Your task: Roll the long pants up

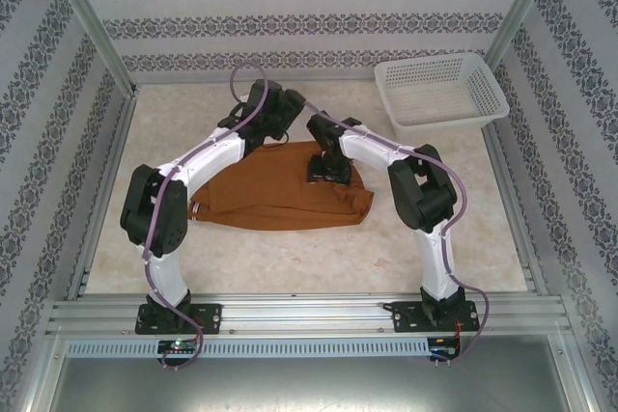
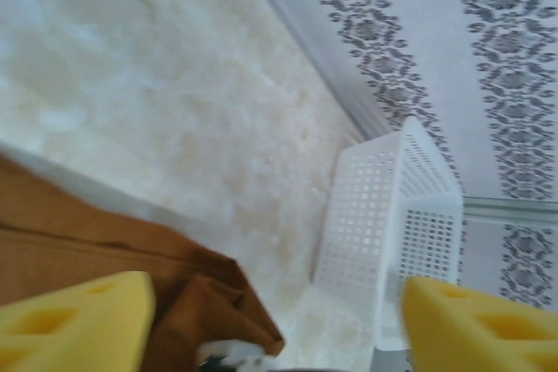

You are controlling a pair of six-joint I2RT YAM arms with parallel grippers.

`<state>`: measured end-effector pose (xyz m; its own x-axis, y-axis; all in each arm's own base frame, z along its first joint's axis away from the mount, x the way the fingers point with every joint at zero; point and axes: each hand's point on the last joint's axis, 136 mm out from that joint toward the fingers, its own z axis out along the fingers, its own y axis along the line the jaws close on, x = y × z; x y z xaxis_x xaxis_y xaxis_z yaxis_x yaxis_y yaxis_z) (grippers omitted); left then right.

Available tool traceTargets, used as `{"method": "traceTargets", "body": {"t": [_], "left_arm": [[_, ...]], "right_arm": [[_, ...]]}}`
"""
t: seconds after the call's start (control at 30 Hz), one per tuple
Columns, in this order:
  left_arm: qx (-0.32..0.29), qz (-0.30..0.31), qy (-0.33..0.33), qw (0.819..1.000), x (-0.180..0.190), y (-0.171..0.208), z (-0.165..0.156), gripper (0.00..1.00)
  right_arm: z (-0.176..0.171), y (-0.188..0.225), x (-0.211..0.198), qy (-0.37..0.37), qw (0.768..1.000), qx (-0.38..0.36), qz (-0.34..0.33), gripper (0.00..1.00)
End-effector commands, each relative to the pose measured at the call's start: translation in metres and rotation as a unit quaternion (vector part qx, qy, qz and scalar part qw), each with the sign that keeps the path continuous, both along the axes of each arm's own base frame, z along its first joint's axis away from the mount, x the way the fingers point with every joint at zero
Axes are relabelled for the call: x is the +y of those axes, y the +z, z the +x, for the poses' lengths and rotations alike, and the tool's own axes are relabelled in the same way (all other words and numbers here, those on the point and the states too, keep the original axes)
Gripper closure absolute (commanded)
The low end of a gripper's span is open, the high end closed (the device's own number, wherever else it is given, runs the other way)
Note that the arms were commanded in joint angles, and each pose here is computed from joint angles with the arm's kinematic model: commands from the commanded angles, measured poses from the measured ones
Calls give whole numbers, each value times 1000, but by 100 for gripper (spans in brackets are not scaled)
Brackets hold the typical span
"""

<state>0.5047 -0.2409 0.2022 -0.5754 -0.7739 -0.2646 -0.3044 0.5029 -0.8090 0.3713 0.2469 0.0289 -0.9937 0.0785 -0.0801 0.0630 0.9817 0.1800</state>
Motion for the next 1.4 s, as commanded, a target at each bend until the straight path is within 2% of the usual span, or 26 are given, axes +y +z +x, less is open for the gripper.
{"method": "traceTargets", "body": {"t": [0.0, 0.1, 0.23, 0.4, 0.6, 0.83, 0.93, 0.97, 1.03, 1.13, 1.17, 1.37], "left_arm": [[-1, -35, -29, 999, -8, -19, 19, 0], [6, -86, -52, 995, -22, -37, 32, 0], [24, -98, -89, 991, -41, -56, 43, 0], [16, -131, -139, 981, -70, -57, 60, 0], [10, -233, -196, 952, -120, -47, 66, 0], [34, -259, -257, 930, -150, -38, 43, 1], [48, -264, -284, 921, -156, -33, 26, 1], [49, -263, -293, 918, -156, -31, 21, 1], [61, -252, -305, 916, -154, -31, 9, 1], [73, -221, -315, 920, -144, -32, -3, 1], [71, -211, -316, 922, -140, -31, -4, 1], [80, -111, -329, 934, -105, -23, -10, 1]], "right_arm": [[-18, -2, -4, -8, 1000, 26, 6, 14], [-19, 15, -6, -14, 1000, 12, 20, 13], [-24, 41, -10, -12, 999, -11, 31, 13], [-30, 74, -29, -8, 999, -44, 14, 13], [-34, 62, -44, -18, 999, -34, 10, 13], [-36, 40, -37, -13, 1000, -14, 15, 15], [-36, 34, -37, -7, 1000, -11, 14, 29], [-37, 32, -37, -5, 1000, -9, 13, 36], [-38, 27, -38, -2, 1000, -6, 10, 56], [-41, 20, -40, 1, 1000, -3, 5, 93], [-41, 18, -42, 1, 1000, -5, -2, 100], [-46, 7, -54, 7, 999, 0, -31, 100]]}}
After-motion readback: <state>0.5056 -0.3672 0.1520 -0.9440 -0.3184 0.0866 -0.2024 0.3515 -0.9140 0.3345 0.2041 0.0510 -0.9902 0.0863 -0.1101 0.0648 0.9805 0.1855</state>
